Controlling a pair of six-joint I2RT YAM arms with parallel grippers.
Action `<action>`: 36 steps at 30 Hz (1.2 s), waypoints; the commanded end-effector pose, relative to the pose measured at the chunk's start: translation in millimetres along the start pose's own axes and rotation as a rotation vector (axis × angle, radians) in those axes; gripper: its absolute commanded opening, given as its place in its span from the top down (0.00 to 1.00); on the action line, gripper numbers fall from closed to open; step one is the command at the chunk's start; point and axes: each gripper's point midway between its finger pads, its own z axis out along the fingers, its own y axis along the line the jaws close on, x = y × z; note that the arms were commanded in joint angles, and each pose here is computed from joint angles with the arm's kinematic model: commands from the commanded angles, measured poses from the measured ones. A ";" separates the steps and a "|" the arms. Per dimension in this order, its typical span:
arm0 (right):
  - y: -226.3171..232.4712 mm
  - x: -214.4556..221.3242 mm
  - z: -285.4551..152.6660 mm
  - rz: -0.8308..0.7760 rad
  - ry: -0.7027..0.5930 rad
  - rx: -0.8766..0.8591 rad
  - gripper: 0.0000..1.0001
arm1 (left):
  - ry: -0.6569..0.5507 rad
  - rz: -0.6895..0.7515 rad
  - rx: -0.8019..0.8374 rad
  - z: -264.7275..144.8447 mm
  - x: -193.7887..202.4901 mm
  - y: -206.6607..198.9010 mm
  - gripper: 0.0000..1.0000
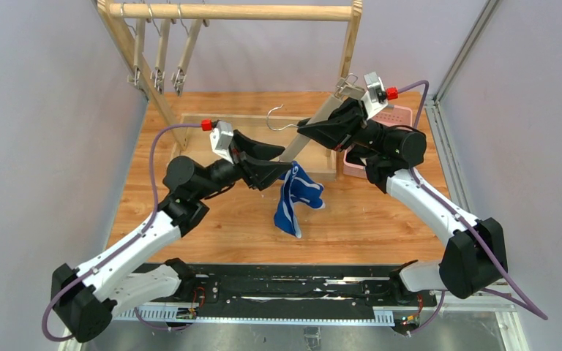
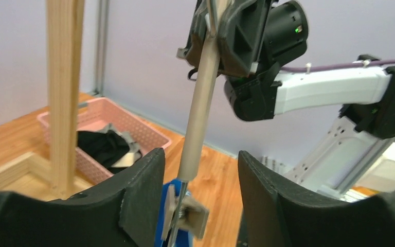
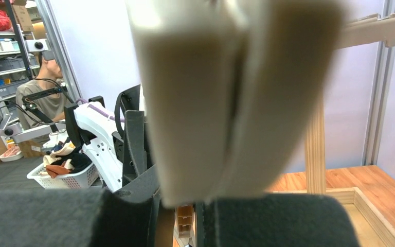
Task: Remove the underwear clipped to the hanger
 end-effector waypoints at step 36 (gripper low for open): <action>32.5 -20.4 3.7 -0.055 -0.035 -0.080 0.99 | 0.052 0.124 -0.001 -28.8 11.9 -9.3 0.49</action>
